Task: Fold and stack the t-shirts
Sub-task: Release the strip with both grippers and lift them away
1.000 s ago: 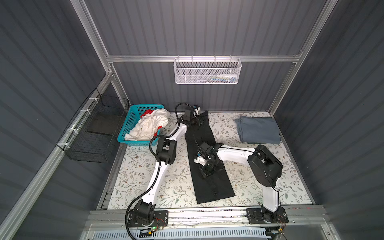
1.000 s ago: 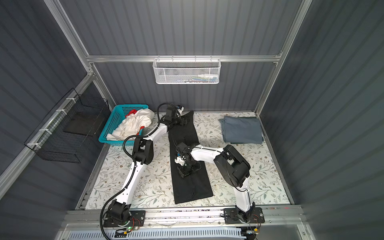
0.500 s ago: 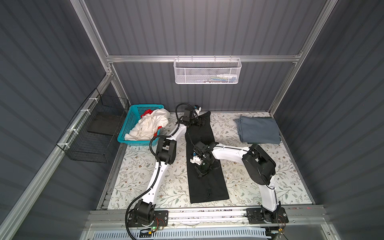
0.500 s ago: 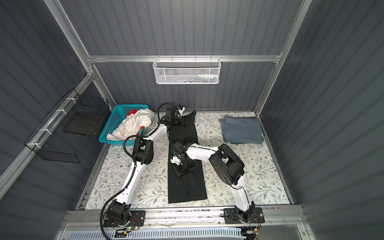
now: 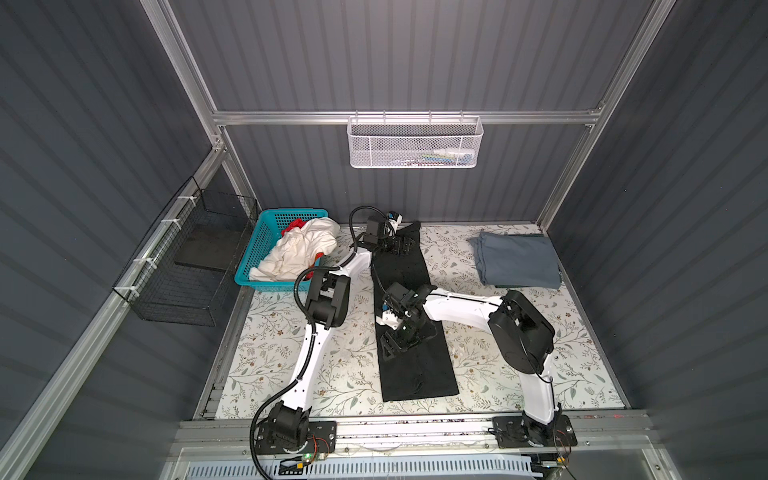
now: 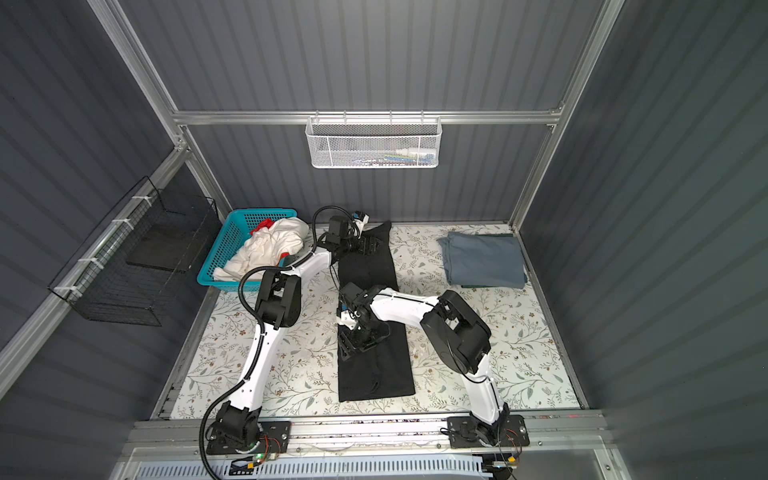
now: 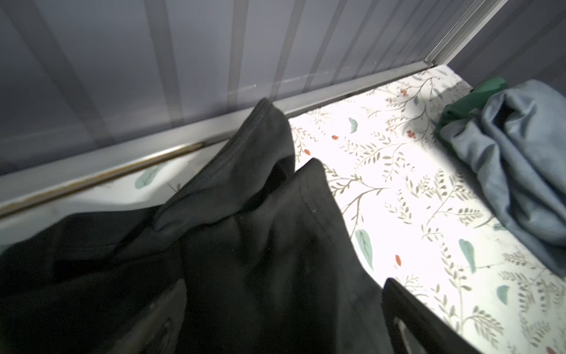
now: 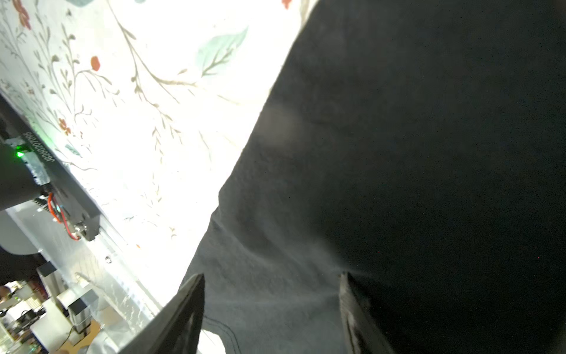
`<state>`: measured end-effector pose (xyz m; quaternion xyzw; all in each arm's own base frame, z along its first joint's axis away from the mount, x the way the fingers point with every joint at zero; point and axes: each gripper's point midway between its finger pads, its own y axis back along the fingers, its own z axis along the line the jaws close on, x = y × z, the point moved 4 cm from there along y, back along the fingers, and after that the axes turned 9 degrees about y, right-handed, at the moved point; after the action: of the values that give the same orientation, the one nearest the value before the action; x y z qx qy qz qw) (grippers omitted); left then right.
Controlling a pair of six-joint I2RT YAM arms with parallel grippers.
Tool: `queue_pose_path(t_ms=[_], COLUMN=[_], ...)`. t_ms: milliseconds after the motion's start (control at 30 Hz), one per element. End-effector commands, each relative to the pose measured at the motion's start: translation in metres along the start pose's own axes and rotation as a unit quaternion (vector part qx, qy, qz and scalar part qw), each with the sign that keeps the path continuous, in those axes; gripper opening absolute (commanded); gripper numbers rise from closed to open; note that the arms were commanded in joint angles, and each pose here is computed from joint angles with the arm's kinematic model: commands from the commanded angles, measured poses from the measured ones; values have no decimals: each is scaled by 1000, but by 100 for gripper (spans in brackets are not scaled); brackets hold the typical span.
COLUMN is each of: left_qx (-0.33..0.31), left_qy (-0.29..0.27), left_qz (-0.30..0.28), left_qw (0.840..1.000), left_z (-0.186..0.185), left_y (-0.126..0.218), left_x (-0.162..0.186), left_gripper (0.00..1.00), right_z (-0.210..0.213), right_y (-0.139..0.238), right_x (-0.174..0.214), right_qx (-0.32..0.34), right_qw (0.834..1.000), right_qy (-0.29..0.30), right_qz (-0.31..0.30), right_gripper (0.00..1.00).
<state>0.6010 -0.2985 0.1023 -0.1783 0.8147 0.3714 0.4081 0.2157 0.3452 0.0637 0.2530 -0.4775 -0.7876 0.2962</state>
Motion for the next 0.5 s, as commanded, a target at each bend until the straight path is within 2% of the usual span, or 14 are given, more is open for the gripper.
queue_pose_path(t_ms=[0,467], left_qx=[8,29], left_qy=[-37,-102], left_qz=[-53,-148], left_qw=[998,983], left_z=[-22,-76], left_y=[29,101], left_x=[-50,-141], left_gripper=[100,100], right_z=[-42,-34], right_y=[-21,-2], right_x=[21,22], right_qx=[90,97], right_qw=[995,995], right_qy=[-28,-11], right_qz=[38,2], right_gripper=[71,78])
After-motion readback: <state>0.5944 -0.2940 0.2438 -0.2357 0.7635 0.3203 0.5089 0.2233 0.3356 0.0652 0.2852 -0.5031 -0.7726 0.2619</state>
